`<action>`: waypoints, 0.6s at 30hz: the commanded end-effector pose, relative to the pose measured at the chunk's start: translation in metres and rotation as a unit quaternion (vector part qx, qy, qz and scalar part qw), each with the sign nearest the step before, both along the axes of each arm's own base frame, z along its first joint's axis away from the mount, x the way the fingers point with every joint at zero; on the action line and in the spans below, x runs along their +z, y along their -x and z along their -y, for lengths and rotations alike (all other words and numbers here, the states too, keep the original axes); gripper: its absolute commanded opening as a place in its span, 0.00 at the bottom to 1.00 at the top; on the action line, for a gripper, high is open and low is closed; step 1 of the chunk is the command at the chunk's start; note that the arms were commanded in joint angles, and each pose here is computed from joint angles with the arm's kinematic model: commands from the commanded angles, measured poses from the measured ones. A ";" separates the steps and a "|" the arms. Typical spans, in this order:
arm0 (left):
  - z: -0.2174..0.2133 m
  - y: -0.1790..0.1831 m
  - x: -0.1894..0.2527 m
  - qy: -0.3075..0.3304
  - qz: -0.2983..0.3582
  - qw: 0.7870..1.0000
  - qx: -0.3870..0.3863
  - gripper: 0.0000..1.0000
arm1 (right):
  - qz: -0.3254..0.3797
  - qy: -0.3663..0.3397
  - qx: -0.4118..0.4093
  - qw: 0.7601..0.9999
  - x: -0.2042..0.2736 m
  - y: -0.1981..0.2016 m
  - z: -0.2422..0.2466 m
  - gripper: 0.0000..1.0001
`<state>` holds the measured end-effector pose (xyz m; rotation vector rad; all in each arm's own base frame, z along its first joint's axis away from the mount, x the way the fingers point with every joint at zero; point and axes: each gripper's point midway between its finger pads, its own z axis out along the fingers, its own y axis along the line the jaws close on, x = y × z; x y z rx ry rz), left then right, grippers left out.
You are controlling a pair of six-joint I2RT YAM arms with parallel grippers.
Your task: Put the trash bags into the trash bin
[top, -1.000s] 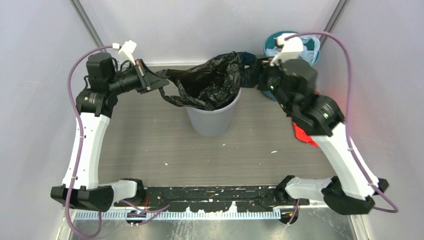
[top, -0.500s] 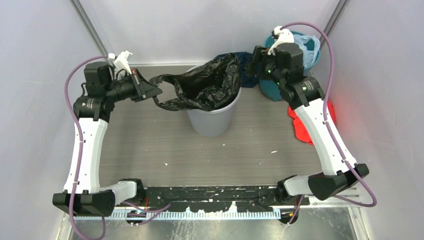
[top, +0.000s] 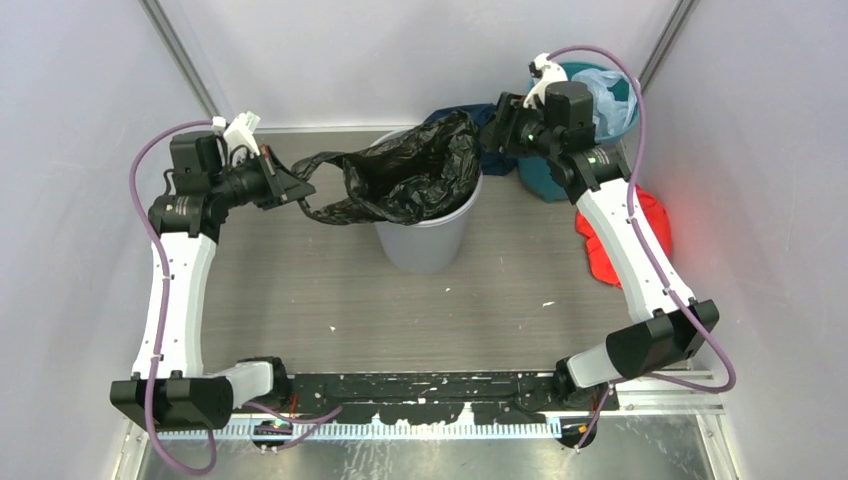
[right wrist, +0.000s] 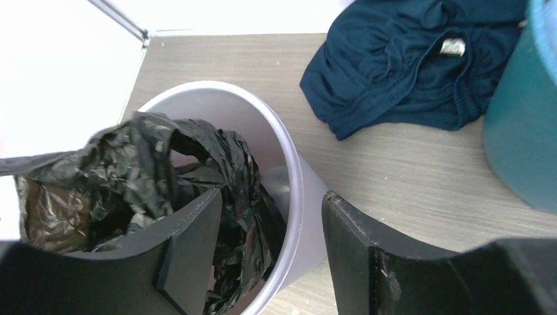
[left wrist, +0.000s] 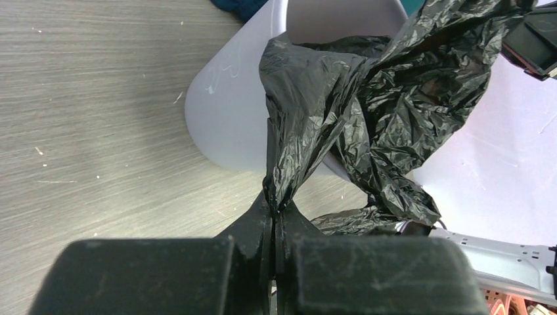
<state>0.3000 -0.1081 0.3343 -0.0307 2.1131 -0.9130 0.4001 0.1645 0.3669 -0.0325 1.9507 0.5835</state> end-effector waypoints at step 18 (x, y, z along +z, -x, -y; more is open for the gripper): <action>-0.009 -0.009 -0.009 -0.014 0.004 1.000 0.013 0.00 | -0.014 -0.023 0.075 0.997 -0.018 0.008 -0.023 0.62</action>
